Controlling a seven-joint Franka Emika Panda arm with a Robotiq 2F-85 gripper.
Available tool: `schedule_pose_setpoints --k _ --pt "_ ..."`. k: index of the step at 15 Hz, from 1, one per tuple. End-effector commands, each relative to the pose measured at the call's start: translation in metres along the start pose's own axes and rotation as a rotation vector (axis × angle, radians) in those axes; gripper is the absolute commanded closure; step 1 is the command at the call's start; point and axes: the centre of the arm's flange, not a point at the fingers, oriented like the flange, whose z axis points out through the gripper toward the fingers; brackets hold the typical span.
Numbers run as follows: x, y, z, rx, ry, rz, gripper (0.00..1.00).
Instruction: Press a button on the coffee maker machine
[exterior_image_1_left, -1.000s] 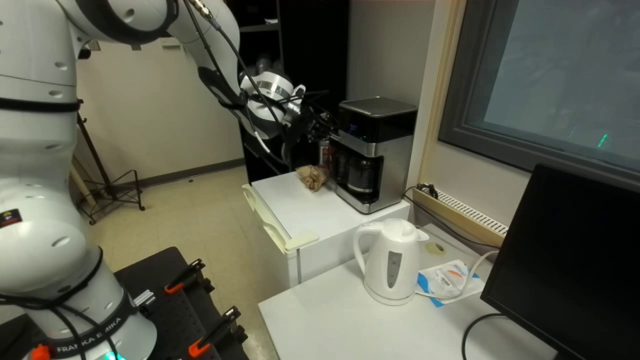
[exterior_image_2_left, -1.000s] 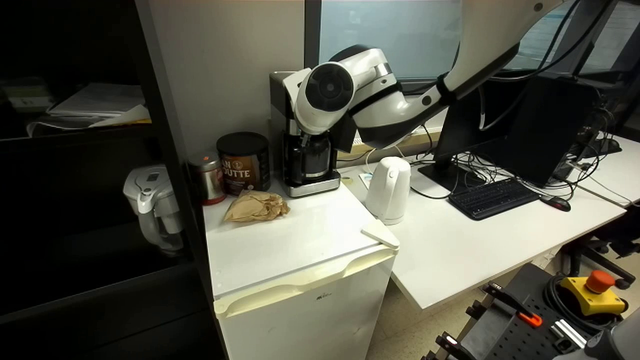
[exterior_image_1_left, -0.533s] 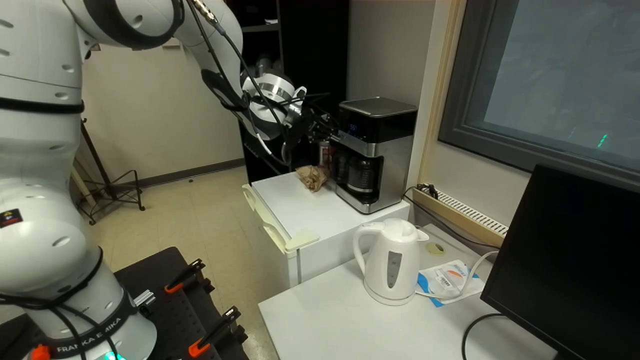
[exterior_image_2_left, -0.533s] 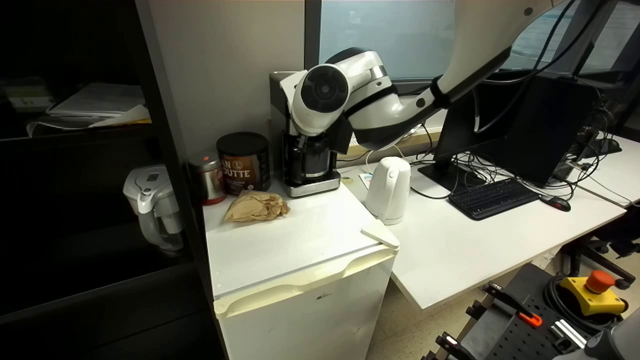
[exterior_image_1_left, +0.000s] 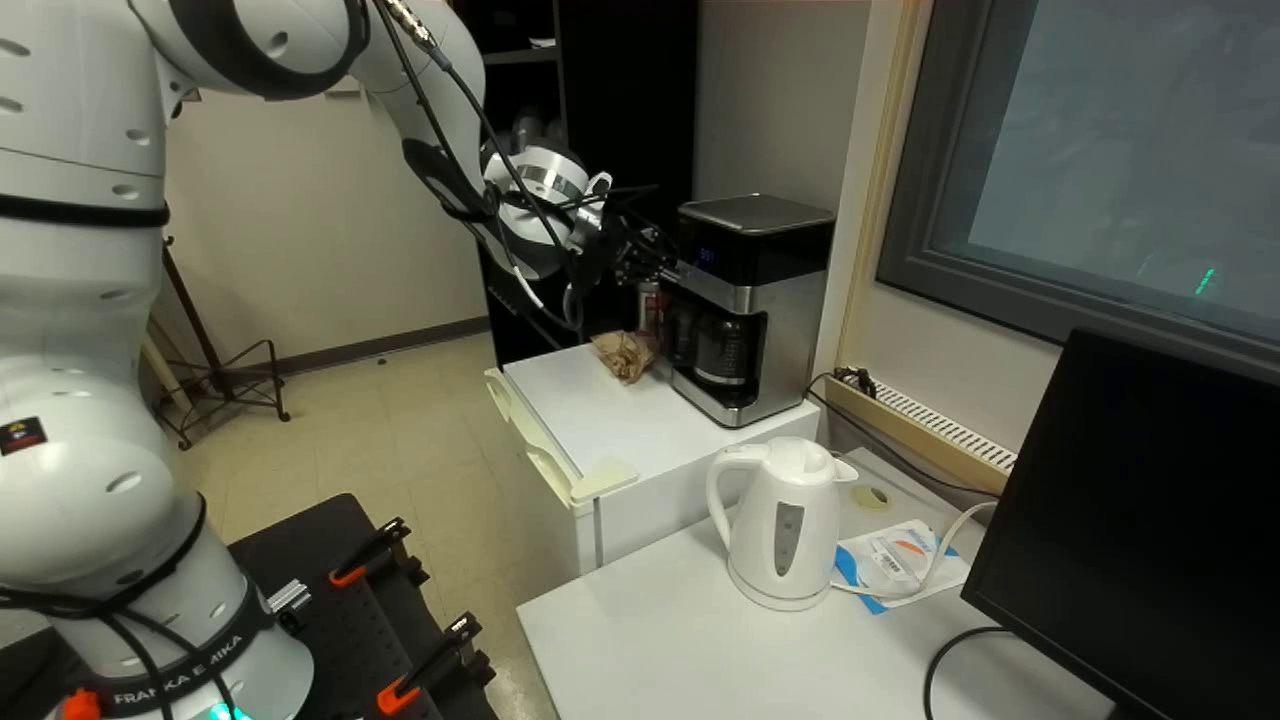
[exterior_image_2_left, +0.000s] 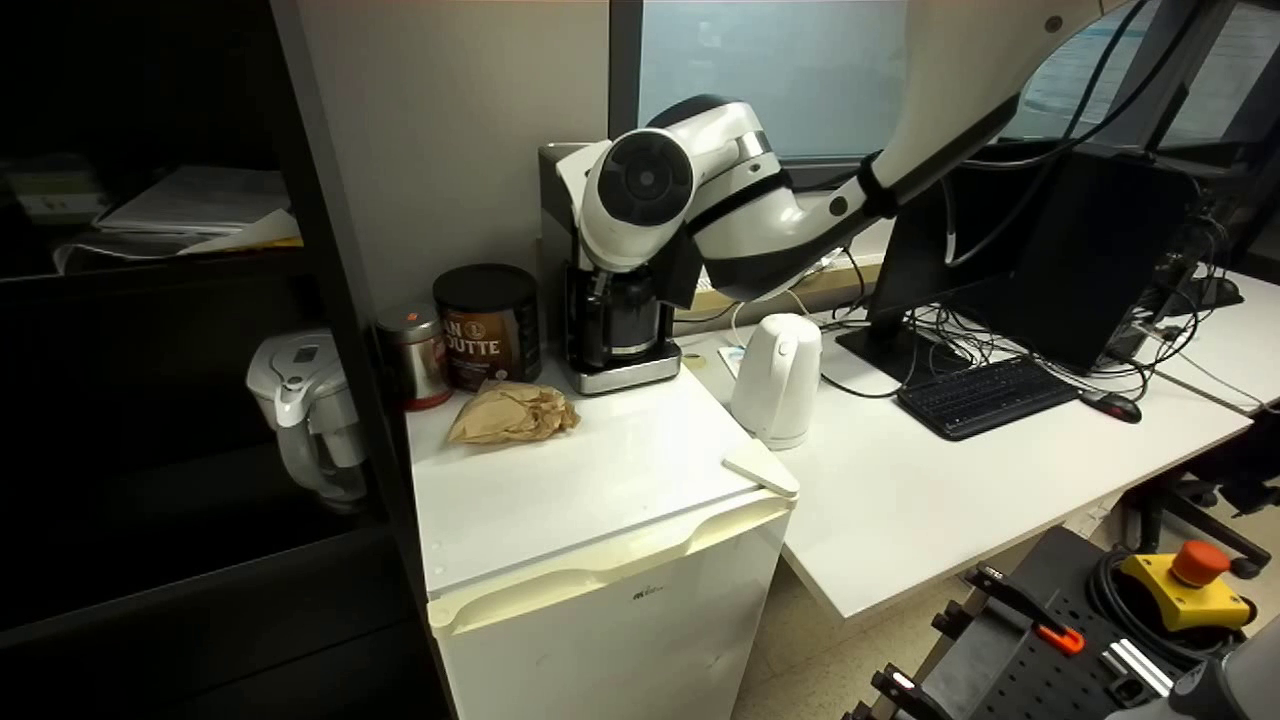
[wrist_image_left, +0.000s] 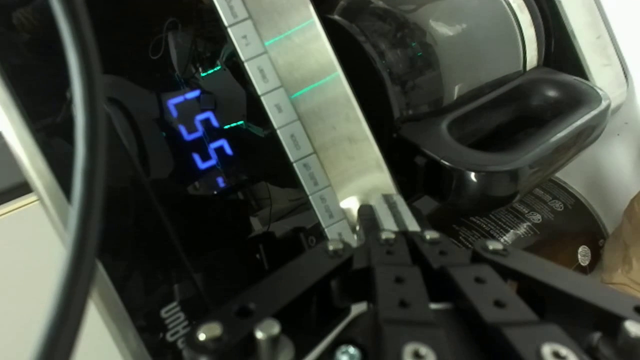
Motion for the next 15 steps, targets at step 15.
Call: schedule_pose_setpoints --k 15 --pt "-0.046 -0.011 -0.062 0.019 0.101 -0.112 1.0"
